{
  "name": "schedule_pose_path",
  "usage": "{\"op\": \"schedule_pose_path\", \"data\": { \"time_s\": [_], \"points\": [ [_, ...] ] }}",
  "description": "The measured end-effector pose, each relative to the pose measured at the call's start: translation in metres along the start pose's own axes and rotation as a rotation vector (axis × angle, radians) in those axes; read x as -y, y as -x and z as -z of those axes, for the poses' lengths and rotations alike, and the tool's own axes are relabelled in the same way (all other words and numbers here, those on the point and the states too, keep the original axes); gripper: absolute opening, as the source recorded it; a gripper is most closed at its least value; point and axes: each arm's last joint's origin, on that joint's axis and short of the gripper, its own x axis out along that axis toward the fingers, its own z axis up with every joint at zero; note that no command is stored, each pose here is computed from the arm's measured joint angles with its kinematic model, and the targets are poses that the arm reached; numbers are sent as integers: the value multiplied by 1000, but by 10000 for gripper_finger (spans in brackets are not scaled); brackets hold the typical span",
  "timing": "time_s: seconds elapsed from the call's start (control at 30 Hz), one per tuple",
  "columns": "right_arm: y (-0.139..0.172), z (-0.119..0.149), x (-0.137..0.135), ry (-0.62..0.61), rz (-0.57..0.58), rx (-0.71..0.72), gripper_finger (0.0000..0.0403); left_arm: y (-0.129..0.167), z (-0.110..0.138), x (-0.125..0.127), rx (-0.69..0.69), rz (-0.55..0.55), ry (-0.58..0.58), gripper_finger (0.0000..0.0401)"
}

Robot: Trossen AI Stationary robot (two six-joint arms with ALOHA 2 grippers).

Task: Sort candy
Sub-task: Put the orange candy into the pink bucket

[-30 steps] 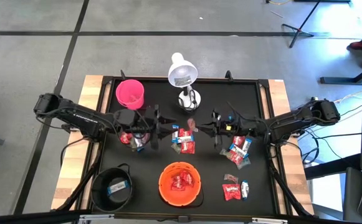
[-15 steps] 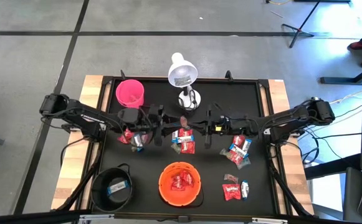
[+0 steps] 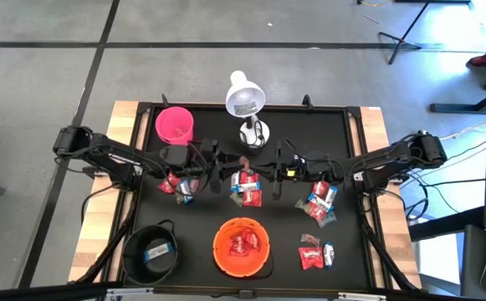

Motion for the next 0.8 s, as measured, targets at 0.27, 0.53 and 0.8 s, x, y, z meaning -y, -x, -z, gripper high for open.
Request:
{"op": "schedule_pose_path", "data": {
  "time_s": [0.27,0.53,0.8],
  "points": [
    [0,0,0,0,0,0,0,0,-1,-1,4,-9,10,186],
    [0,-2,0,-4,-4,23,0,-3,4,-3,-6,-14,-15,139],
    [0,-2,0,-4,-4,23,1,-4,6,-4,-10,-14,-68,88]
  ]
}}
